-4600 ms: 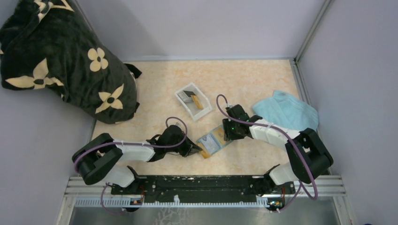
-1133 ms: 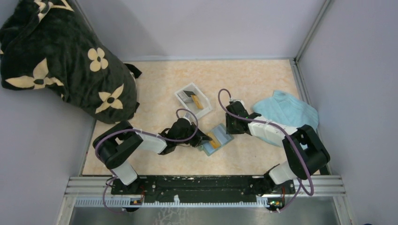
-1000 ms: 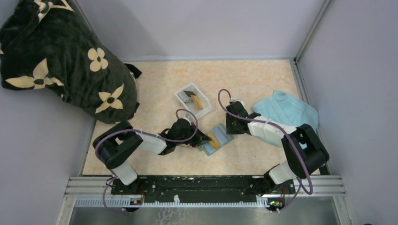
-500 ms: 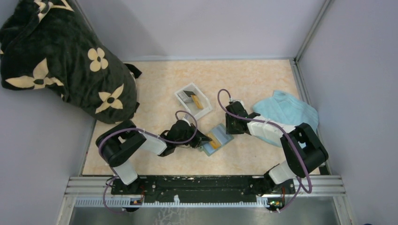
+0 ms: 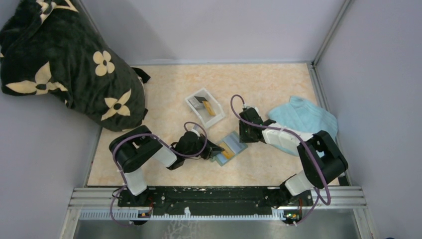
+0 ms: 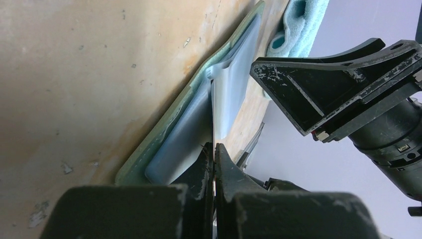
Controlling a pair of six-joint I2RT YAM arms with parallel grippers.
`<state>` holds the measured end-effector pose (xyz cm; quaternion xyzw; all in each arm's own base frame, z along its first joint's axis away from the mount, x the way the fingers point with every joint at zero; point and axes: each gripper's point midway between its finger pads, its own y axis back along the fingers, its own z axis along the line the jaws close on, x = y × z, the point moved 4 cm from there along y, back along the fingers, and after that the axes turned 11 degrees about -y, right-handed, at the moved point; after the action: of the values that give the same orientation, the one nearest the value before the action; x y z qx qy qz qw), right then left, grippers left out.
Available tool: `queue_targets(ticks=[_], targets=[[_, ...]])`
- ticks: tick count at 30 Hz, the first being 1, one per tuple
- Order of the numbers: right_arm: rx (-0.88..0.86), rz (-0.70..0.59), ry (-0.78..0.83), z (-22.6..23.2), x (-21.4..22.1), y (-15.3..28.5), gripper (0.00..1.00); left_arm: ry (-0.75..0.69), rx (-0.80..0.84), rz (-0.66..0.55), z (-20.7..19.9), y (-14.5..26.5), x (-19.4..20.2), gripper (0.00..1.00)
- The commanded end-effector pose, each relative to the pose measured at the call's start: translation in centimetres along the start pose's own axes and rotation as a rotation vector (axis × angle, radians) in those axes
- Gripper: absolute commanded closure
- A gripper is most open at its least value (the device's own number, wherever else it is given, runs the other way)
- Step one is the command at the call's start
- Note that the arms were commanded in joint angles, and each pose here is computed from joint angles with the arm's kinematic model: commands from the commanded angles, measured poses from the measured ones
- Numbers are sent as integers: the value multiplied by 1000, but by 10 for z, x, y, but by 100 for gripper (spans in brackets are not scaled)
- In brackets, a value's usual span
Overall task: Put the credit cards into the card holder
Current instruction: Insert the credit card into the card holder.
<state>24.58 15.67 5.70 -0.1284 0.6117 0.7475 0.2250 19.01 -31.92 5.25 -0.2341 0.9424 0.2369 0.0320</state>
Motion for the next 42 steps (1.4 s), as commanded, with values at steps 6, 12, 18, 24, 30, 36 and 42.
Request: queue_targets(ticks=[6,12,18,24,30,36,42], targets=[[-1,5,6,-3,0,-5,60,11,114,-24,-15,6,-3,100],[-4,6,7,-2,0,-5,61,5,119,-37,-17,8,-5,100],[-3,6,8,-3,0,-5,61,7,99,-33,-13,4,-5,100],[-2,9,9,-3,1,-5,61,-16,75,-27,-13,0,-5,100],[-3,9,9,-3,1,-5,61,-37,53,-22,-15,-5,-7,100],[-3,10,9,-4,2,-5,61,-51,25,-27,-13,-6,-7,100],[-4,18,11,-4,3,-6,61,-49,28,-23,-13,-11,-6,100]])
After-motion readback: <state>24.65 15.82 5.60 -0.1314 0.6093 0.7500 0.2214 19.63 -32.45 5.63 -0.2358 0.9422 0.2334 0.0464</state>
